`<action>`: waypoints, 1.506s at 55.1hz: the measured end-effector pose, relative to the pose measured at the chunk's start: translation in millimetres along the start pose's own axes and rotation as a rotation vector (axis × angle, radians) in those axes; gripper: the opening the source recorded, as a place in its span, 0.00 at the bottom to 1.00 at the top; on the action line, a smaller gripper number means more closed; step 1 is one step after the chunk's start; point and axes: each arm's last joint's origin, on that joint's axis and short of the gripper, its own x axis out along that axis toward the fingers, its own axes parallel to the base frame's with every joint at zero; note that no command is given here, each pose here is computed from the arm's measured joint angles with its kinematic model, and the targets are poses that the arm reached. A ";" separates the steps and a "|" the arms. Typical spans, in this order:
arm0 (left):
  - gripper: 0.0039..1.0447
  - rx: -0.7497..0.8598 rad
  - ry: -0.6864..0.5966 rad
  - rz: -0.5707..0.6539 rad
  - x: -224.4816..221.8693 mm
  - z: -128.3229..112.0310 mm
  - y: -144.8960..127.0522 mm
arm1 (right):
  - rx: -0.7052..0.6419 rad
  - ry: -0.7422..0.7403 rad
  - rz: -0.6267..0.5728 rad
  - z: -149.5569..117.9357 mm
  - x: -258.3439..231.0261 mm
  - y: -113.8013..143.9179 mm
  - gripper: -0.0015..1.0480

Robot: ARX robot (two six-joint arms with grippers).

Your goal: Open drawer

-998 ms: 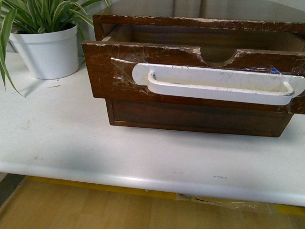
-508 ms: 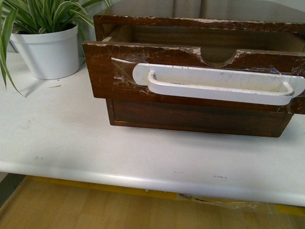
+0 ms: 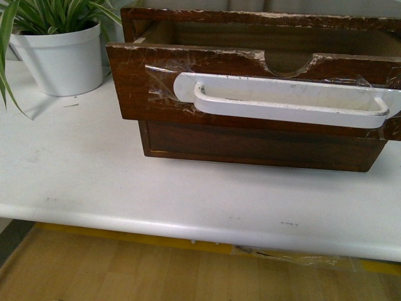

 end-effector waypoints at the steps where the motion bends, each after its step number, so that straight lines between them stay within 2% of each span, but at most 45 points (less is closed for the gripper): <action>1: 0.04 0.000 0.000 0.000 -0.2 -0.4 1.0 | 0.000 0.000 0.000 0.0 0.0 0.0 0.01; 7: 0.04 0.000 -0.003 0.040 -2.3 -2.2 7.1 | 0.000 -0.002 0.000 0.1 -0.1 0.0 0.01; 23: 0.04 0.001 -0.020 0.032 -7.6 -9.2 7.1 | 0.001 -0.002 0.000 0.1 -0.1 0.0 0.01; 28: 0.04 0.002 0.016 0.031 -14.4 -14.0 6.9 | 0.000 -0.002 0.000 0.1 -0.1 0.0 0.01; 50: 0.04 0.003 -0.012 0.032 -17.7 -12.2 6.8 | 0.000 -0.002 0.001 0.1 -0.1 0.0 0.01; 56: 0.30 0.003 -0.012 0.032 -17.7 -12.2 6.8 | 0.000 -0.002 0.001 0.1 -0.1 0.0 0.25; 64: 0.57 0.003 -0.013 0.032 -17.7 -12.2 6.8 | 0.000 -0.002 0.001 0.1 -0.1 0.0 0.54; 75: 0.90 0.003 -0.013 0.032 -17.7 -12.2 6.8 | 0.000 -0.002 0.001 0.1 -0.1 0.0 0.85; 77: 0.95 0.003 -0.013 0.032 -17.7 -12.2 6.8 | 0.001 -0.002 0.001 0.1 -0.1 0.0 0.91; 79: 0.96 0.004 -0.013 0.032 -17.7 -12.2 6.8 | 0.002 -0.002 0.001 0.1 -0.1 0.0 0.93; 83: 0.94 0.003 -0.013 0.032 -17.7 -12.2 6.8 | 0.002 -0.002 0.001 0.1 -0.1 0.0 0.91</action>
